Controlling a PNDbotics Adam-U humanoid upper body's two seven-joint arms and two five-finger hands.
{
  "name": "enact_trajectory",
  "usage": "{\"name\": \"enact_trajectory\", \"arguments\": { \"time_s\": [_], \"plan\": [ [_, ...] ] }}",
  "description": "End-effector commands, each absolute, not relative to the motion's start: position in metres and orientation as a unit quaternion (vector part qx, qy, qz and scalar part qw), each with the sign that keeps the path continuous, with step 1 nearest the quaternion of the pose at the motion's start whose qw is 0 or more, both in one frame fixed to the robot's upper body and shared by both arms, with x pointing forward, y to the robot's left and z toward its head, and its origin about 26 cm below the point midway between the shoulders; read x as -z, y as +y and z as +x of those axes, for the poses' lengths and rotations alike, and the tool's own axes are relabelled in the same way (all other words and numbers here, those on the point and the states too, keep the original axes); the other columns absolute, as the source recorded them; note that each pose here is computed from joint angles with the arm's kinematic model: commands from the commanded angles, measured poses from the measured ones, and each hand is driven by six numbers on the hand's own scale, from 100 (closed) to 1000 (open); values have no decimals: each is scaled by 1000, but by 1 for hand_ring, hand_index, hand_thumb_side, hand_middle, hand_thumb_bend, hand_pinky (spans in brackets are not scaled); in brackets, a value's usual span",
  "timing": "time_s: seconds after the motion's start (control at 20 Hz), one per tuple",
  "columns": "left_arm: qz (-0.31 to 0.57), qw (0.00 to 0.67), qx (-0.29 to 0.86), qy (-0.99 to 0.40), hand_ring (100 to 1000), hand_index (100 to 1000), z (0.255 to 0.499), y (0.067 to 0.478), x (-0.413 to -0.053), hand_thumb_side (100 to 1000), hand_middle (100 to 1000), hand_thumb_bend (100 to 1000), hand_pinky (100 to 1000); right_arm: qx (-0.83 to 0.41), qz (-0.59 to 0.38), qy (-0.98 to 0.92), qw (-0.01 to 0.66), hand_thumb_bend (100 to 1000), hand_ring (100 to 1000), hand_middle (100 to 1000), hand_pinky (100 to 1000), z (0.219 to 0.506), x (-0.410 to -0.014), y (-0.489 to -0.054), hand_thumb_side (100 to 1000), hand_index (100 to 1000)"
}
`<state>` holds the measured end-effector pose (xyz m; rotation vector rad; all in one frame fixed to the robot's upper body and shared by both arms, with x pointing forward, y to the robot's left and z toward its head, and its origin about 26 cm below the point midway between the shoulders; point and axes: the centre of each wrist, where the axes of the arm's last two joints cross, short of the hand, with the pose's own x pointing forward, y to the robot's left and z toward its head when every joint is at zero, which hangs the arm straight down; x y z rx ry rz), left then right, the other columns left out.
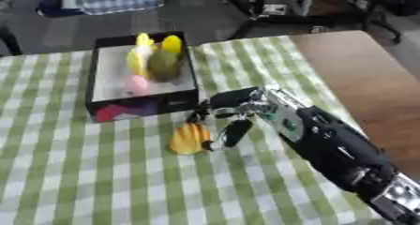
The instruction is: Pick up objects on the table and place them in the box.
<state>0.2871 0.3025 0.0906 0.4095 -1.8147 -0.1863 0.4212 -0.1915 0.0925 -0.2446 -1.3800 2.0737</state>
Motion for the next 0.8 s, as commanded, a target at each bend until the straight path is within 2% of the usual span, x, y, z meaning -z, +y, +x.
{"name": "enact_trajectory", "arguments": {
  "time_s": [0.05, 0.25, 0.3, 0.35, 0.4, 0.45, 0.5, 0.6, 0.8],
  "plan": [
    [178, 584, 86, -787, 569, 835, 288, 304, -98, 684, 648, 539, 737, -784, -106, -526, 312, 193, 800, 795, 882, 425, -92, -194, 564, 885],
    [176, 584, 87, -788, 570, 835, 288, 304, -98, 685, 649, 537, 737, -767, -123, -546, 314, 138, 733, 687, 861, 426, -86, -195, 468, 740],
    [176, 584, 87, -788, 570, 834, 288, 304, -98, 686, 648, 535, 737, -762, -128, -553, 312, 106, 718, 656, 856, 426, -85, -195, 420, 670],
    [176, 584, 87, -788, 570, 835, 288, 304, -98, 686, 649, 534, 737, -756, -133, -562, 310, 100, 714, 645, 854, 426, -85, -195, 400, 641],
    [176, 584, 87, -788, 570, 835, 288, 303, -98, 686, 649, 533, 738, -750, -138, -570, 307, 100, 701, 617, 847, 425, -84, -195, 325, 556],
    [176, 584, 86, -788, 570, 835, 288, 303, -98, 686, 649, 533, 738, -743, -143, -579, 305, 100, 699, 615, 847, 425, -84, -194, 315, 548],
    [175, 584, 86, -788, 570, 835, 288, 303, -98, 687, 649, 532, 738, -736, -147, -588, 302, 100, 684, 592, 839, 425, -84, -193, 245, 471],
    [175, 584, 86, -788, 570, 835, 288, 303, -98, 687, 649, 531, 738, -719, -155, -609, 297, 100, 668, 571, 833, 425, -84, -192, 196, 401],
    [176, 583, 85, -788, 570, 835, 288, 303, -98, 687, 649, 530, 738, -690, -165, -642, 290, 100, 662, 562, 832, 424, -91, -192, 175, 368]
  ]
}}
